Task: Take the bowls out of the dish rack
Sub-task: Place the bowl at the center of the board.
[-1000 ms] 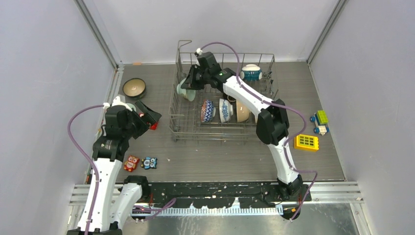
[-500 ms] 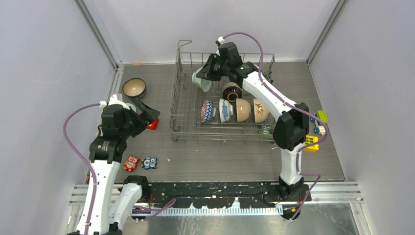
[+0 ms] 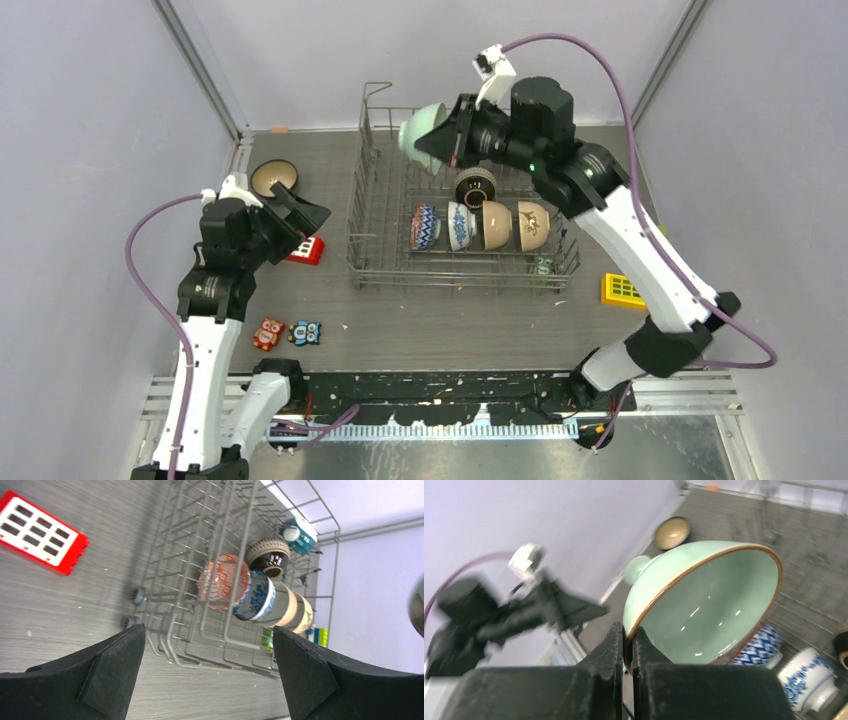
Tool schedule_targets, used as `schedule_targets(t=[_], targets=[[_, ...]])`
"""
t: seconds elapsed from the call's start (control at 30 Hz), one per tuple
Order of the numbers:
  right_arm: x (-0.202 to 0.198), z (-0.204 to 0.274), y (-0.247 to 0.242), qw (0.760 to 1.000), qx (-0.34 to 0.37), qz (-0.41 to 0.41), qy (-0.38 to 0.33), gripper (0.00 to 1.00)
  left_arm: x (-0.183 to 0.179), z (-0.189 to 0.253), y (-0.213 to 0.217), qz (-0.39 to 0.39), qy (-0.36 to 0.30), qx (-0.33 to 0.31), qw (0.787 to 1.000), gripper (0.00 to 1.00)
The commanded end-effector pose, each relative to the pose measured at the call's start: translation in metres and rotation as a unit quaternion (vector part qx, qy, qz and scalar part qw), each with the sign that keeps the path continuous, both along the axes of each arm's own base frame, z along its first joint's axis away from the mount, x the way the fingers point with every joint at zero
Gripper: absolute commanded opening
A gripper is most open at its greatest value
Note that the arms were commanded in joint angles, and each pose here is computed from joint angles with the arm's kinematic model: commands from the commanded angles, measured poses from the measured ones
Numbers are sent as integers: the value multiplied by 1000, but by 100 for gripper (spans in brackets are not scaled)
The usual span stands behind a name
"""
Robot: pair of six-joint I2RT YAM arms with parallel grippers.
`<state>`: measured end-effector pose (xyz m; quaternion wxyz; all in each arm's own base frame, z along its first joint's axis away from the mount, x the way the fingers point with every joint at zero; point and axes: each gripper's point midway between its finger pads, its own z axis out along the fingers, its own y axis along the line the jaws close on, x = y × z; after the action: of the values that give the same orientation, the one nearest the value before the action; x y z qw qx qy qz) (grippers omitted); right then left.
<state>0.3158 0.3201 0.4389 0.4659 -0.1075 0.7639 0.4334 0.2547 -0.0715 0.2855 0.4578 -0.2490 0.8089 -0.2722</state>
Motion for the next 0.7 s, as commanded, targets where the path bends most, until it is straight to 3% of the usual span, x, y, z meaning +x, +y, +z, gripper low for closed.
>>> schedule_targets(t=[0.0, 0.17, 0.33, 0.53, 0.67], targets=[[-93, 47, 11, 984, -69, 83, -142, 1, 2, 56, -28, -81, -82, -29, 993, 100], [-154, 14, 9, 956, -176, 128, -197, 1, -12, 84, -38, -131, -121, -16, 984, 100], [-205, -55, 2, 898, -293, 191, -267, 1, -33, 96, -48, -181, -138, 19, 974, 100], [-232, -126, 0, 846, -375, 239, -294, 1, -51, 87, -74, -256, -124, 35, 958, 100], [-244, -155, -4, 815, -413, 265, -308, 1, -68, 70, -86, -291, -85, 98, 948, 100]])
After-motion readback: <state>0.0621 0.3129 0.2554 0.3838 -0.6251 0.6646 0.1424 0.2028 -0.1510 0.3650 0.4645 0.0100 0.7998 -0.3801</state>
